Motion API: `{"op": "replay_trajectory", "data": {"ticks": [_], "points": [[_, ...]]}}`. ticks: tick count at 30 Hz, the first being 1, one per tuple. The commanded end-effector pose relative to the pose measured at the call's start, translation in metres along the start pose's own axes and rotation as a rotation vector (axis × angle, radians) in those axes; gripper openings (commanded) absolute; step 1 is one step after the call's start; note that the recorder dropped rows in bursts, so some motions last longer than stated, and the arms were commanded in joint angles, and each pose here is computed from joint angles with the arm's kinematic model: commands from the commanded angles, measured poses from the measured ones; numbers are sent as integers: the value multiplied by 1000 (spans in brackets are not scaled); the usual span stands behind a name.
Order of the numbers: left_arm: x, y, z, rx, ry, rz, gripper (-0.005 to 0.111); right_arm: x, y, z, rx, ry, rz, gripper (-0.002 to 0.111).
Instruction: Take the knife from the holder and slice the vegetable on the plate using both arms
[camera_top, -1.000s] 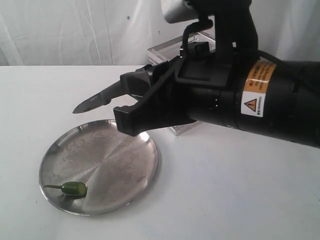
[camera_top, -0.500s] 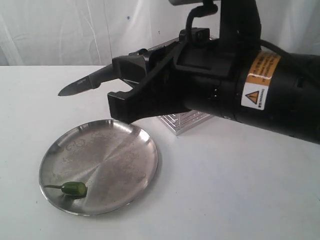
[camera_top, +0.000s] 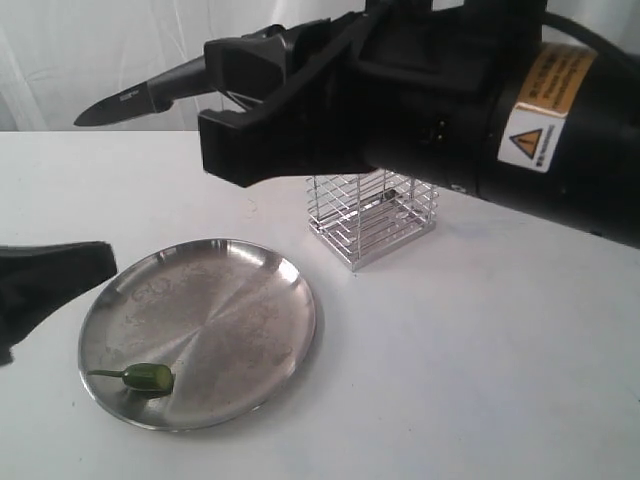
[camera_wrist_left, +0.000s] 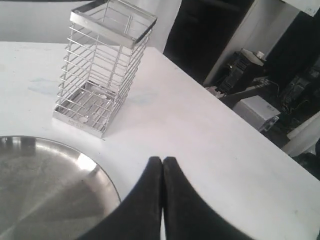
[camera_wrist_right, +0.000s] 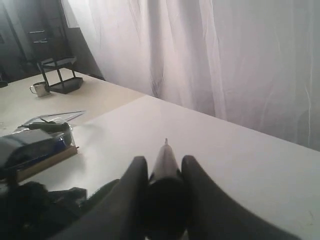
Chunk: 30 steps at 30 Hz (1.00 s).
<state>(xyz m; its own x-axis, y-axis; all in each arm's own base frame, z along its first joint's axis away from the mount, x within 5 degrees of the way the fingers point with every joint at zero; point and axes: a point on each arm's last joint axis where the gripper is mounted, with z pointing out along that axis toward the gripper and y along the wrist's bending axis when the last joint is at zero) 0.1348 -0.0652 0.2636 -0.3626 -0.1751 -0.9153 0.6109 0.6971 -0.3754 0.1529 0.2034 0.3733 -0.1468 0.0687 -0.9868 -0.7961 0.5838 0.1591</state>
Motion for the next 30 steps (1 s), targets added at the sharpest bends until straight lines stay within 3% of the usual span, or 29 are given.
{"op": "replay_trajectory", "data": {"ticks": [1,10,30], "points": [[-25,21,32,13,29,-20,0,-8,3,-2,-19,-54,-2,0],[-62,34,60,55,6,16,0,-5,1,-1,-8,-21,-5,0],[-72,36,62,30,-13,57,0,22,-9,-4,94,275,-91,0]]}}
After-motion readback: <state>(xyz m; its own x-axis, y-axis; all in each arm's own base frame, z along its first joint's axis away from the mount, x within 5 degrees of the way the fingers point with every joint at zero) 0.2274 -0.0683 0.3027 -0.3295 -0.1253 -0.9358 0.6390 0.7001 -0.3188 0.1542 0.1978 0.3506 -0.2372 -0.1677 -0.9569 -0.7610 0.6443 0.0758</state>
